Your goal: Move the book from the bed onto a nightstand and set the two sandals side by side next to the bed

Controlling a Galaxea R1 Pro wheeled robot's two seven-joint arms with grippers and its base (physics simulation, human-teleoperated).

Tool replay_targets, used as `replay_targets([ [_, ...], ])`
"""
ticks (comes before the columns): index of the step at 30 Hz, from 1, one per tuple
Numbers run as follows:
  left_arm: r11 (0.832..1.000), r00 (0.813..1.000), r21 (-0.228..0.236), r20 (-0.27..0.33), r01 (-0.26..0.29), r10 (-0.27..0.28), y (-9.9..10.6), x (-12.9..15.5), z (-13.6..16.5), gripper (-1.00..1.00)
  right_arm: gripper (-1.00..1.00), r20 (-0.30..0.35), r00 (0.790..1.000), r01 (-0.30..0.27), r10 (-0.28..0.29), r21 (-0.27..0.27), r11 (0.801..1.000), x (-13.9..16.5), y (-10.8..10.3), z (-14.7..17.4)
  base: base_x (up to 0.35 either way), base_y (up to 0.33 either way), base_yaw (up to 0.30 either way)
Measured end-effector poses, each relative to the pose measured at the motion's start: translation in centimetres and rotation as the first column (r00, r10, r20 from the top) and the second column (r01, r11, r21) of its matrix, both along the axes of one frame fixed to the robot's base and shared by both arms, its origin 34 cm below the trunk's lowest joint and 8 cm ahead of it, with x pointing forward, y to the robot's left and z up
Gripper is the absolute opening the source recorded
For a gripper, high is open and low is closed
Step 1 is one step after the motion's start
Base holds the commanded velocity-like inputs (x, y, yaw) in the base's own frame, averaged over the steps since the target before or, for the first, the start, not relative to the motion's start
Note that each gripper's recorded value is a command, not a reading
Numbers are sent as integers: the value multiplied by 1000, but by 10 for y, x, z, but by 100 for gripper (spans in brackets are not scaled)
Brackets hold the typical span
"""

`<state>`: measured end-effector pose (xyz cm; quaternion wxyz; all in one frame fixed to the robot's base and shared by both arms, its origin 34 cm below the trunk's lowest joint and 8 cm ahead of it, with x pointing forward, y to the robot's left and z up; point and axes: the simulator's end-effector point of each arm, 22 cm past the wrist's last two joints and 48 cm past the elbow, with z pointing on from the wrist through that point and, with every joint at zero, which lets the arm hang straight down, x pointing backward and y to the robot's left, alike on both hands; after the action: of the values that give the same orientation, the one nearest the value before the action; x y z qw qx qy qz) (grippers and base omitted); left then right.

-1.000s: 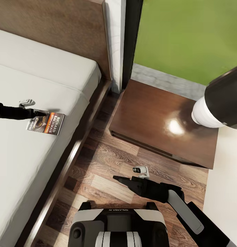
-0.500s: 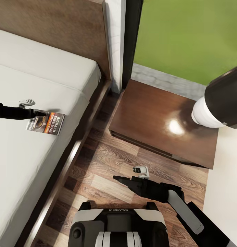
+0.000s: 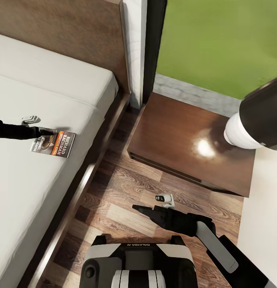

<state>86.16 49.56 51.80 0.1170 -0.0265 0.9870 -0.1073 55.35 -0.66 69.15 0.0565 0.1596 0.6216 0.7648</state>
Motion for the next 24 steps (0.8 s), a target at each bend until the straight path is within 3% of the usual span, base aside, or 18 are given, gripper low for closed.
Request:
replay_targets([
  [24, 1000, 1000, -2, 0, -6, 6, 0, 0, 0, 100, 100, -1, 1000, 0, 0, -2, 1000, 0, 0, -1, 0, 0, 0],
])
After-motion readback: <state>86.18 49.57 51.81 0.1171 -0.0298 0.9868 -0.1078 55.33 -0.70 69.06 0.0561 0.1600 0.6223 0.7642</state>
